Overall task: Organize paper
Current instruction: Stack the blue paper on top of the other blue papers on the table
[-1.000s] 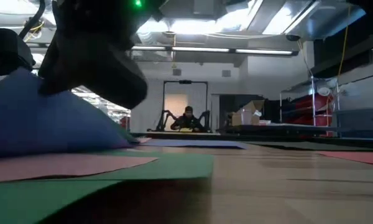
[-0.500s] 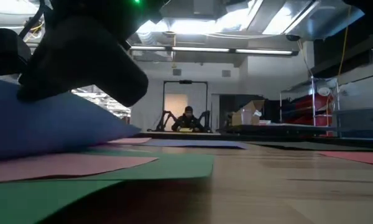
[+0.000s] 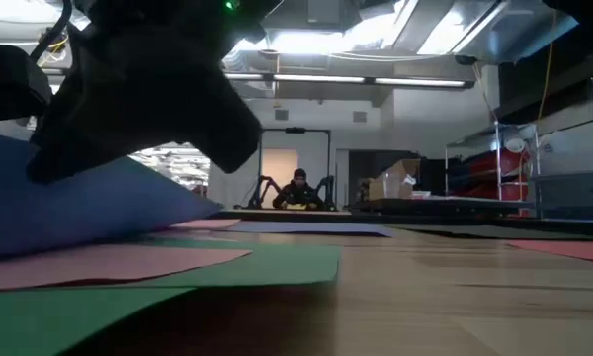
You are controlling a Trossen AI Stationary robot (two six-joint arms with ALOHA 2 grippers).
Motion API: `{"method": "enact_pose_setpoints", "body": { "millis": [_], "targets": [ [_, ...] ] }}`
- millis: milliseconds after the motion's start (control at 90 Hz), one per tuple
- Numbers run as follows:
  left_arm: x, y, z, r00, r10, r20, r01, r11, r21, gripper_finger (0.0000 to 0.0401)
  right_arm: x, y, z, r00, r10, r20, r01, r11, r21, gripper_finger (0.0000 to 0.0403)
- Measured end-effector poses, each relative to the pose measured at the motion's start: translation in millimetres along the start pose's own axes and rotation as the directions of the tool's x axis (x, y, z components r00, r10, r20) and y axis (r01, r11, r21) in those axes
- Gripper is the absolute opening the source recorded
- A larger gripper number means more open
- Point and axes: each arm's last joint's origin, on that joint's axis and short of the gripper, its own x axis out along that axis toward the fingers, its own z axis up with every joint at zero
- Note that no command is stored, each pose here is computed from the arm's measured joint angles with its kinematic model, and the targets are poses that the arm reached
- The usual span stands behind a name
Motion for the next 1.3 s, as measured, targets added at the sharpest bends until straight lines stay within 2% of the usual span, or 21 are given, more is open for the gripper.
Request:
{"method": "enact_pose_setpoints", "body": {
  "millis": [222, 489, 578, 722, 933, 1067, 1300],
  "targets": [
    [0, -1, 0, 1.000, -0.008, 0.000, 0.008, 1.000, -0.005, 0.0000, 2, -3, -7, 0.998, 0.066, -0.002, -0.066, 0.996, 0.051, 0.0111],
    [0, -1, 0, 1.000, -0.013, -0.002, 0.013, 1.000, -0.006, 0.0000, 2, -6, -12, 0.996, 0.088, -0.009, -0.087, 0.994, 0.065, 0.0107],
    [0, -1, 0, 1.000, -0.013, -0.002, 0.013, 1.000, -0.006, 0.0000, 2, -6, -12, 0.996, 0.091, -0.013, -0.090, 0.994, 0.064, 0.0083],
    [0, -1, 0, 1.000, -0.013, -0.002, 0.013, 1.000, -0.006, 0.0000, 2, -5, -11, 0.996, 0.090, -0.011, -0.089, 0.994, 0.063, 0.0013],
    [0, -1, 1, 1.000, -0.018, -0.001, 0.018, 1.000, -0.008, 0.0000, 2, -5, -11, 0.996, 0.087, -0.005, -0.086, 0.992, 0.090, 0.0003],
    [-2, -1, 1, 1.000, -0.026, -0.004, 0.026, 1.000, -0.010, 0.0000, -1, -3, -4, 0.996, 0.088, 0.002, -0.087, 0.993, 0.083, 0.0001],
    [-2, -1, 1, 0.999, -0.033, -0.012, 0.033, 0.999, -0.011, 0.0000, -29, -5, 26, 0.999, 0.047, 0.013, -0.048, 0.997, 0.059, 0.0000]
  ]
}}
